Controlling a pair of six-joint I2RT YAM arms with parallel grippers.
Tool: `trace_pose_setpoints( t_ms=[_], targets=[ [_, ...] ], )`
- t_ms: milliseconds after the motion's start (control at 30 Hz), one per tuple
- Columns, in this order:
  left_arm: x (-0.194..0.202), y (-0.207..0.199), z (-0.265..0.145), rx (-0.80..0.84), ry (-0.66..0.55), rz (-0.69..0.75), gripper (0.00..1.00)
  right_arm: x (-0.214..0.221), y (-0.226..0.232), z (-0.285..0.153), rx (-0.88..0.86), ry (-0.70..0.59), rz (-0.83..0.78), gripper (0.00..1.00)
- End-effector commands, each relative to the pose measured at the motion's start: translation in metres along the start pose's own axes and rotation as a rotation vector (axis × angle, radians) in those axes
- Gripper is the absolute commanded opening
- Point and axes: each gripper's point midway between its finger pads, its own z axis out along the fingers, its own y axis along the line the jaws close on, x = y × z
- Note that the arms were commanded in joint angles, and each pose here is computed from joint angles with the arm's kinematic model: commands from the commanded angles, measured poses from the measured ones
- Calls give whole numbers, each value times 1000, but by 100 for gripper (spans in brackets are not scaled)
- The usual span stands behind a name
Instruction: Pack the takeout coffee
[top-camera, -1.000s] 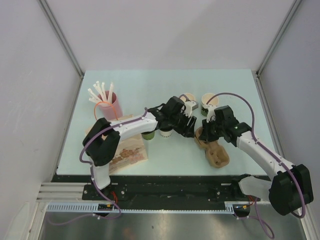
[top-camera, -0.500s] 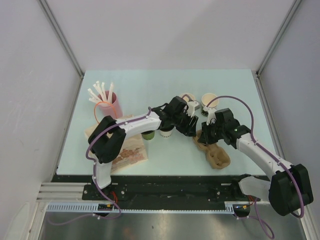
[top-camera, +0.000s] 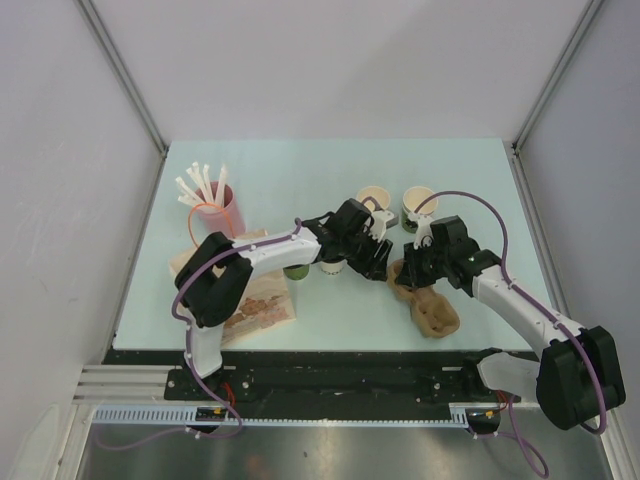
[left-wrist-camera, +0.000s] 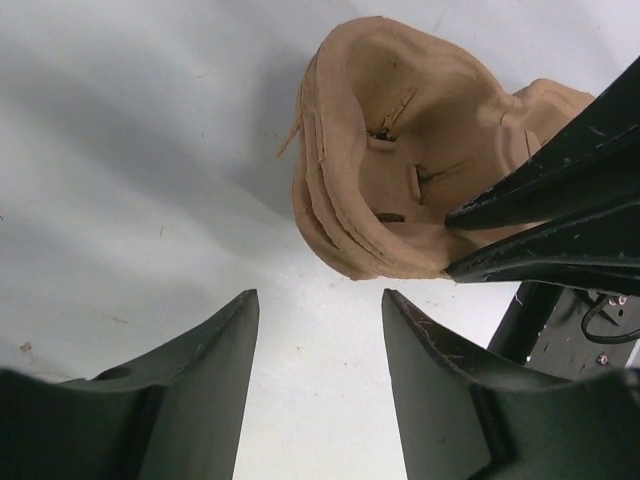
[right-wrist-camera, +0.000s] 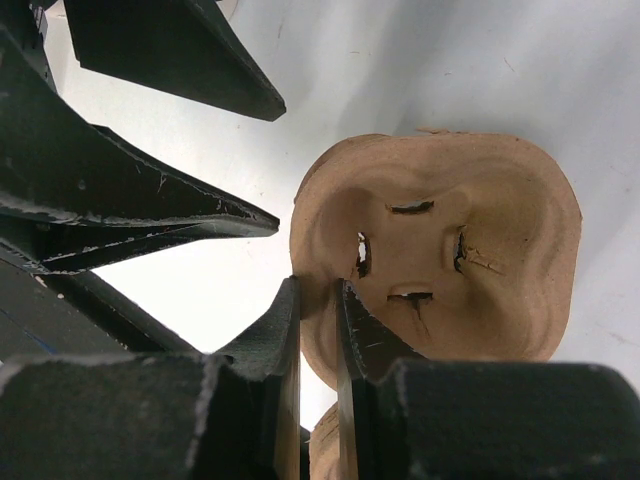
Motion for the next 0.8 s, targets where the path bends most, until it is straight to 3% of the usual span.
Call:
trace_pose_setpoints(
  t_ms=[0,67,167,200,267,367,433,567,700,767],
  targets=[
    [-18,-10,-6,34,-51,44,58,-9,7,-2,-34,-33,11,0],
    [-23,-11,-7,34,-61,49,59,-8,7,-1,-35,-28,11,1],
    [-28,-16,-10,54,-73,54,60,-6,5,-1,-26,-23,15,10],
    [-29,-18,-10,58,-73,56,61,-7,6,0,-28,-23,15,18],
    [-29,-17,-8,56,-72,53,61,-7,7,0,-33,-24,19,21],
    [-21,-10,1,43,-48,38,62,-9,12,-1,-60,-30,21,15],
    [-16,-5,6,31,-36,29,62,-8,12,0,-60,-24,27,3],
    [-18,-3,7,24,-40,33,61,-8,6,-1,-15,-28,29,0],
    [-17,1,8,2,-42,46,60,-11,7,-5,-2,-47,35,18],
    [-16,3,10,-3,-38,46,60,-12,6,-7,9,-55,36,22]
  ],
)
